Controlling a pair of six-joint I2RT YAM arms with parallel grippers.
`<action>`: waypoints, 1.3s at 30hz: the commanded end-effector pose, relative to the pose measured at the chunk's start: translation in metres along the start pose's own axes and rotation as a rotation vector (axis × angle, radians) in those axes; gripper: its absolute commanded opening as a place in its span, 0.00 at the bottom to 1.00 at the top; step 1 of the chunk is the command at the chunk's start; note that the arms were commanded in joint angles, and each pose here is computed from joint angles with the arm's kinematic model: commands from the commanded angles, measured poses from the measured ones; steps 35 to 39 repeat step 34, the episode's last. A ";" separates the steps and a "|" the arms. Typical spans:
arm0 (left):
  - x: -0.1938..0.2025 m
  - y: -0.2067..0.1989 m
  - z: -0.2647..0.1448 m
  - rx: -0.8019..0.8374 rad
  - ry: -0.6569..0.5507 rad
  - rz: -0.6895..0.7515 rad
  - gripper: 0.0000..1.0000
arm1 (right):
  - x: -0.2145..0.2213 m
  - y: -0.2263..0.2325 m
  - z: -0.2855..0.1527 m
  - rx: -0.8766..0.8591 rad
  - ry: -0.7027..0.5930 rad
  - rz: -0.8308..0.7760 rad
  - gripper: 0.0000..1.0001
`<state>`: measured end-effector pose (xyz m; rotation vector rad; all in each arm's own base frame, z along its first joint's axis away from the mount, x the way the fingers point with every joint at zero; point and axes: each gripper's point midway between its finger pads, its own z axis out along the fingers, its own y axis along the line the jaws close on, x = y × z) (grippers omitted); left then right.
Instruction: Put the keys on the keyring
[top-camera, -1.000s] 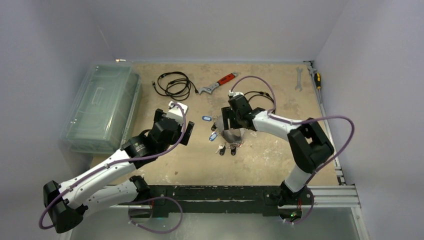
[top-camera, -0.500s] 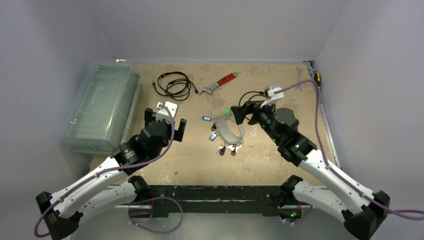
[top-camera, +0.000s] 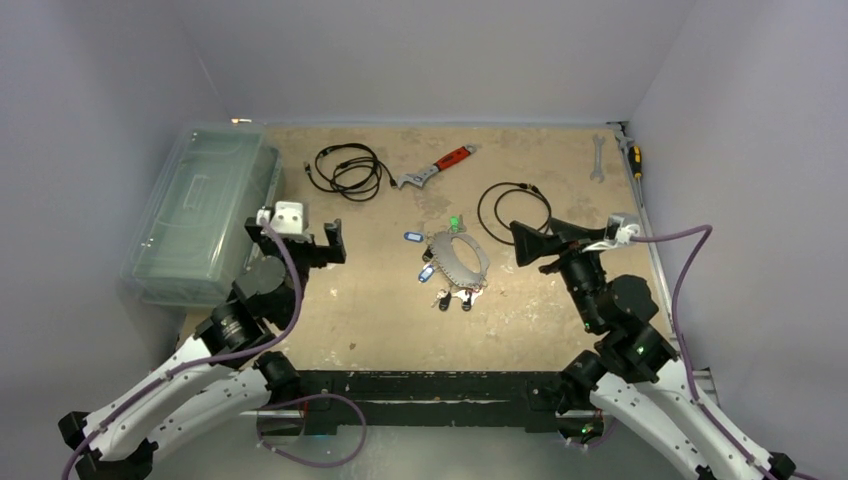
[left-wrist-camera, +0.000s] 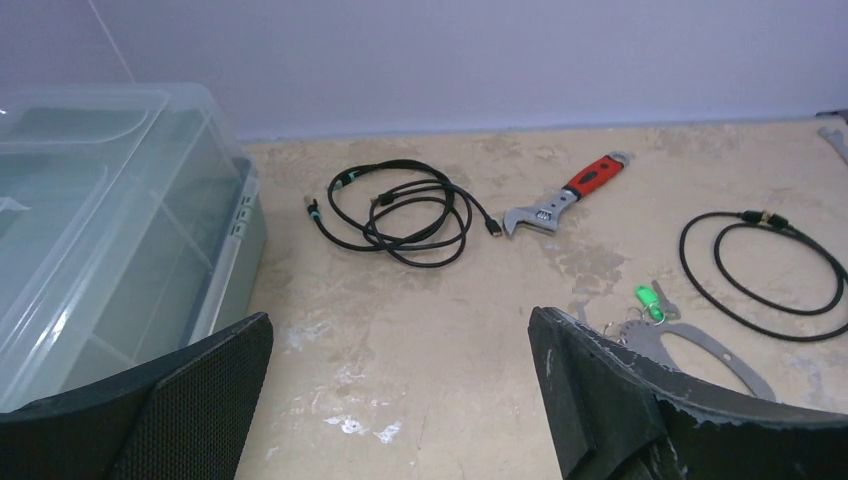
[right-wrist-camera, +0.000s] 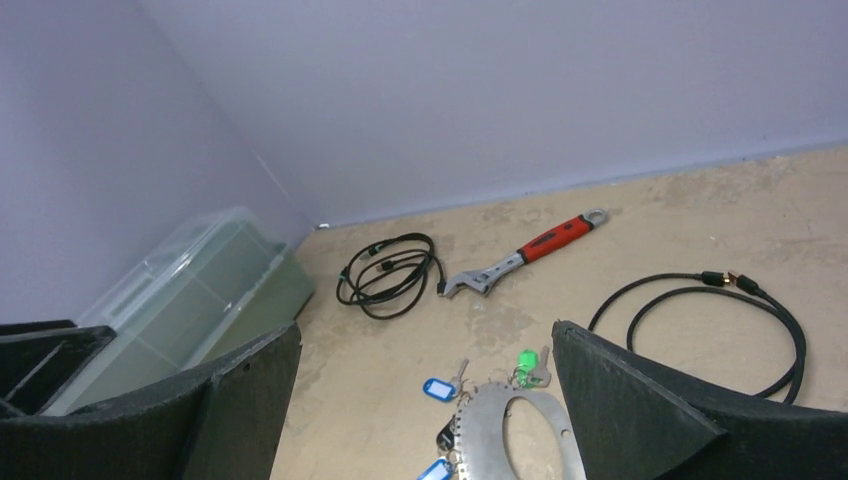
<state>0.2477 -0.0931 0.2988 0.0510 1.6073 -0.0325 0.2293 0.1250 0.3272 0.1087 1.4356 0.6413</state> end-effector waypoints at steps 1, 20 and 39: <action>-0.003 0.009 -0.003 -0.031 -0.035 -0.069 0.99 | 0.005 -0.010 -0.001 0.048 -0.010 0.045 0.99; 0.013 0.020 0.001 -0.112 0.022 0.020 0.99 | 0.029 -0.013 0.017 0.092 0.073 0.022 0.99; 0.016 0.017 0.004 -0.099 0.024 0.036 0.99 | 0.015 -0.009 0.014 0.048 0.019 -0.049 0.99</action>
